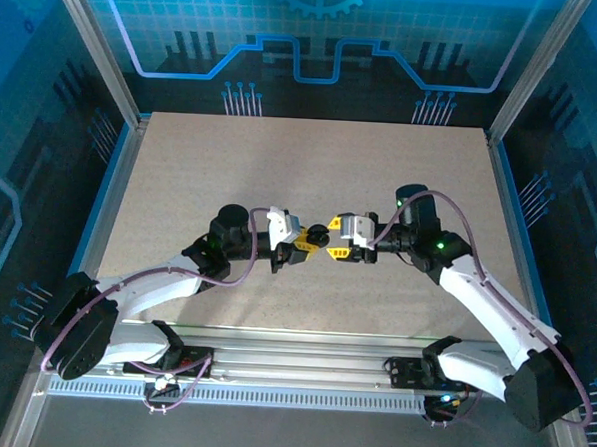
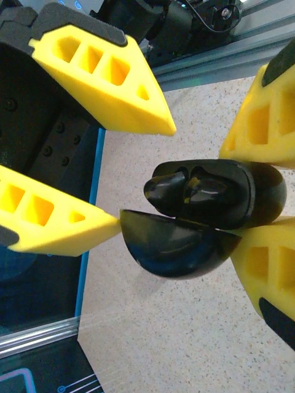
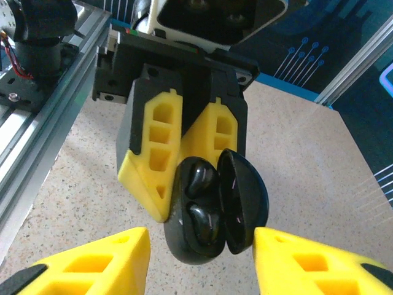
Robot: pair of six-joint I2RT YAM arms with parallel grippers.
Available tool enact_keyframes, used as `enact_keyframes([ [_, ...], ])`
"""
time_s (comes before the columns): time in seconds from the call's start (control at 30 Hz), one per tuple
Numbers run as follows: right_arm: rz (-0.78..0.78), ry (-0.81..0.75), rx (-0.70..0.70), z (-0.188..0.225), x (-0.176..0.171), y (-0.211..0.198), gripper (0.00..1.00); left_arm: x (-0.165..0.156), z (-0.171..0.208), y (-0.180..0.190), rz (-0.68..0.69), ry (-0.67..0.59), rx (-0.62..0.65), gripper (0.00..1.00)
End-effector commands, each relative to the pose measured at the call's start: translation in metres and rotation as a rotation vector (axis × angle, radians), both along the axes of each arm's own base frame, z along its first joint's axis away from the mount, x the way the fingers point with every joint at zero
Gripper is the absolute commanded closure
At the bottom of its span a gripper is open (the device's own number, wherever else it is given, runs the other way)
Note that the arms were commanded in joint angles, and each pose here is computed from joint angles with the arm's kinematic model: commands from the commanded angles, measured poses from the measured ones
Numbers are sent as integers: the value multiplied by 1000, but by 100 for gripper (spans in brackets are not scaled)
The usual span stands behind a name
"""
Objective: Insert the wireless bluetooth earbuds into the charging case
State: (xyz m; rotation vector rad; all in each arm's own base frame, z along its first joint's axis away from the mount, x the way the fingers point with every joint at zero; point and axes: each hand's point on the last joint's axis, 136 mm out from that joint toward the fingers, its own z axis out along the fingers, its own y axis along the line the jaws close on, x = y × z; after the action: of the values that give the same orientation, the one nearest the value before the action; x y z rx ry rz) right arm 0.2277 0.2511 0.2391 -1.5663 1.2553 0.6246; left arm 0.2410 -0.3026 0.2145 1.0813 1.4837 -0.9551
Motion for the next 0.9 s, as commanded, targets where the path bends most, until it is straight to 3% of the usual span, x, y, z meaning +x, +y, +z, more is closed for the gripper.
enact_keyframes([
  [0.0,5,19,12,10,8,4,49,-2,16,0,-10,-63,-24,84],
  [0.3,66,87,-8,0,6,12,46,-3,17,0,-9,-68,-22,84],
  [0.57,135,91,-6,4,-10,10,57,0,15,0,4,-66,-13,84],
  [0.87,85,37,14,13,-21,-4,60,1,14,1,18,-69,-14,84],
])
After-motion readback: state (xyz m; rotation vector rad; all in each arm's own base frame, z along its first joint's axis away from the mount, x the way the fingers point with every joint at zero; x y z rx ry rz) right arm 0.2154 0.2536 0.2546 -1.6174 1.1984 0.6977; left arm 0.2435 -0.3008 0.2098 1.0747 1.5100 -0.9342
